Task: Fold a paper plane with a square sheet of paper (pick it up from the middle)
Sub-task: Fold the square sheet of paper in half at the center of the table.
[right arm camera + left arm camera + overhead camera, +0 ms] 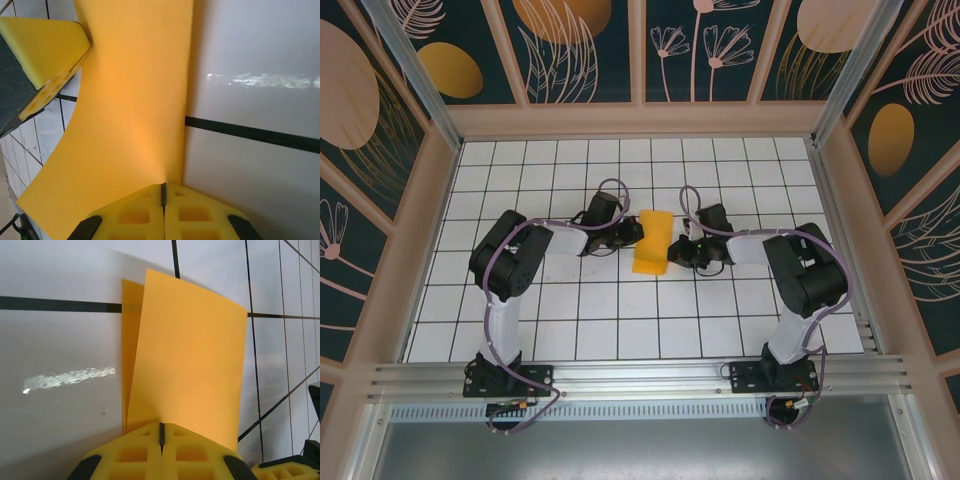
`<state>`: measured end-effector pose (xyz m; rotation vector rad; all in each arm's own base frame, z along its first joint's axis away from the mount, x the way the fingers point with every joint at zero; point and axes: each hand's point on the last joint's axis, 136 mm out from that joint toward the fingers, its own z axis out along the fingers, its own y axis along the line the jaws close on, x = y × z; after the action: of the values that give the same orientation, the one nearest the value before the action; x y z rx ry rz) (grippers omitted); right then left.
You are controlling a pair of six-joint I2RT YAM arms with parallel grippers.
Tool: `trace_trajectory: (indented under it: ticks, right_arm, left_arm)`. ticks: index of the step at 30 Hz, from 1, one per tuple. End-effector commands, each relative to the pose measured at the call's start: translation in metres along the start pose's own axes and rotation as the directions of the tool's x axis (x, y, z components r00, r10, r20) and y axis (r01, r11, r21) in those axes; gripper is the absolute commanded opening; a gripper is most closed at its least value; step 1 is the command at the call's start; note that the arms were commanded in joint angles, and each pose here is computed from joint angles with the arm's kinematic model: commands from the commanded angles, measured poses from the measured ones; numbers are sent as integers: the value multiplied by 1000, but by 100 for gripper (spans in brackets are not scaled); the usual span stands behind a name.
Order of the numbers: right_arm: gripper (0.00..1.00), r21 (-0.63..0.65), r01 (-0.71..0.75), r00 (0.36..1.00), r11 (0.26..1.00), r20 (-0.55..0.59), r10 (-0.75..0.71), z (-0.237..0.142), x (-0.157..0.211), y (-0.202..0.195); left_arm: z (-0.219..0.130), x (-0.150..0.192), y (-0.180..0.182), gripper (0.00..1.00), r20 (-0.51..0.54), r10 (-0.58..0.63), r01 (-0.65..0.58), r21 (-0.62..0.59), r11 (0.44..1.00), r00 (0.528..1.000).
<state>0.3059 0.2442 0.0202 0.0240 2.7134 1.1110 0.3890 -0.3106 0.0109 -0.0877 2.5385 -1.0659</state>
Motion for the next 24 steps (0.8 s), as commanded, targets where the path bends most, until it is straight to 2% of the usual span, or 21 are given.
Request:
trace_trajectory:
  ticks: [1,5,8,14,24]
  right_arm:
    - [7,-30,42,999,999,24,-42,-7,-10,19]
    - [6,-65,81,996,995,53,-78,-4,-25,41]
    - [7,-72,90,996,993,33,-88,4,-24,45]
    - [7,-62,77,995,995,-54,-80,19,1,37]
    - [7,12,29,985,999,-170,-27,21,51,0]
  left_arm:
    - [3,79,128,2,-138,-155,86,-409,908,978]
    - [3,78,126,2,-136,-153,86,-403,911,979]
    - [4,78,126,2,-139,-151,83,-402,912,979]
    - [4,79,126,2,-140,-149,82,-401,912,979]
    - [5,78,128,2,-135,-149,82,-404,911,980]
